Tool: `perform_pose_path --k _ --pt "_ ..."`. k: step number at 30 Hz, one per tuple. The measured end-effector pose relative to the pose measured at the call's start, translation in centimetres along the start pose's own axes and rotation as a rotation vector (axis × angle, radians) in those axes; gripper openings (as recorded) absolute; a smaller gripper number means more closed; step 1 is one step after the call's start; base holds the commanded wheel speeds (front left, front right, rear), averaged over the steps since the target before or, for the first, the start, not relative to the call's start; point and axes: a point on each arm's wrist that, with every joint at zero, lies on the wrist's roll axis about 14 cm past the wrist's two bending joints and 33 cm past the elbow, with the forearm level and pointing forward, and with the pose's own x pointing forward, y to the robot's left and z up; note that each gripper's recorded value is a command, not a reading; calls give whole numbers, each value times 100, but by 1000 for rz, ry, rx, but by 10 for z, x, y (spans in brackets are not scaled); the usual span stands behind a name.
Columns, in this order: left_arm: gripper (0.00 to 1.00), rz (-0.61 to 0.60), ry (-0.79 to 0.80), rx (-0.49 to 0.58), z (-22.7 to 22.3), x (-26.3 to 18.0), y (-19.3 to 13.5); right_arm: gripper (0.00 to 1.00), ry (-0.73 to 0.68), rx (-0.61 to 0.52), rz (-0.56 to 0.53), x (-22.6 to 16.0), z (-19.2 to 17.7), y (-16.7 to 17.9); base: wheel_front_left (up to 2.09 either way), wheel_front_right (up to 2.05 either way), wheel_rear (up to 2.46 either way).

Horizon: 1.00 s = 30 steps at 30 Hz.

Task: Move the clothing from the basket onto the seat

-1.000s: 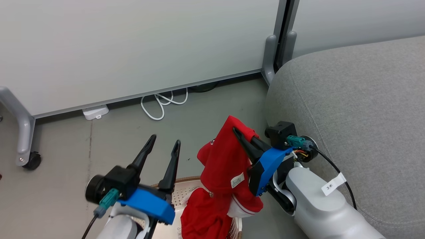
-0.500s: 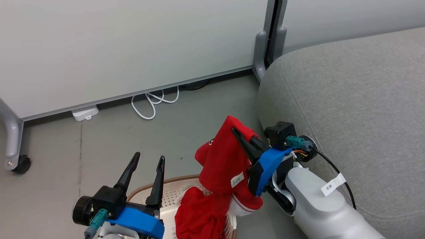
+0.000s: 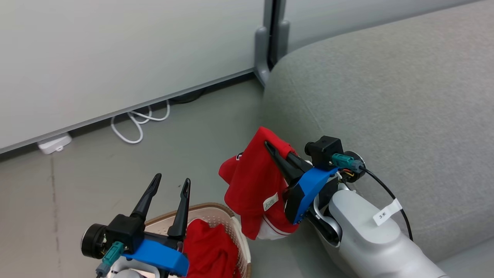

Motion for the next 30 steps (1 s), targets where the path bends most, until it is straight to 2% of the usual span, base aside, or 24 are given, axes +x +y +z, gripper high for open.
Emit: perform_pose_path --k 19,30 --pt "100 -271 9 -16 -9 49 -81 0 -23 1 -248 -67 2 -73 0 0 0" --pt "100 -347 38 -21 -24 65 -94 0 -7 6 -321 -75 -10 -93 0 0 0"
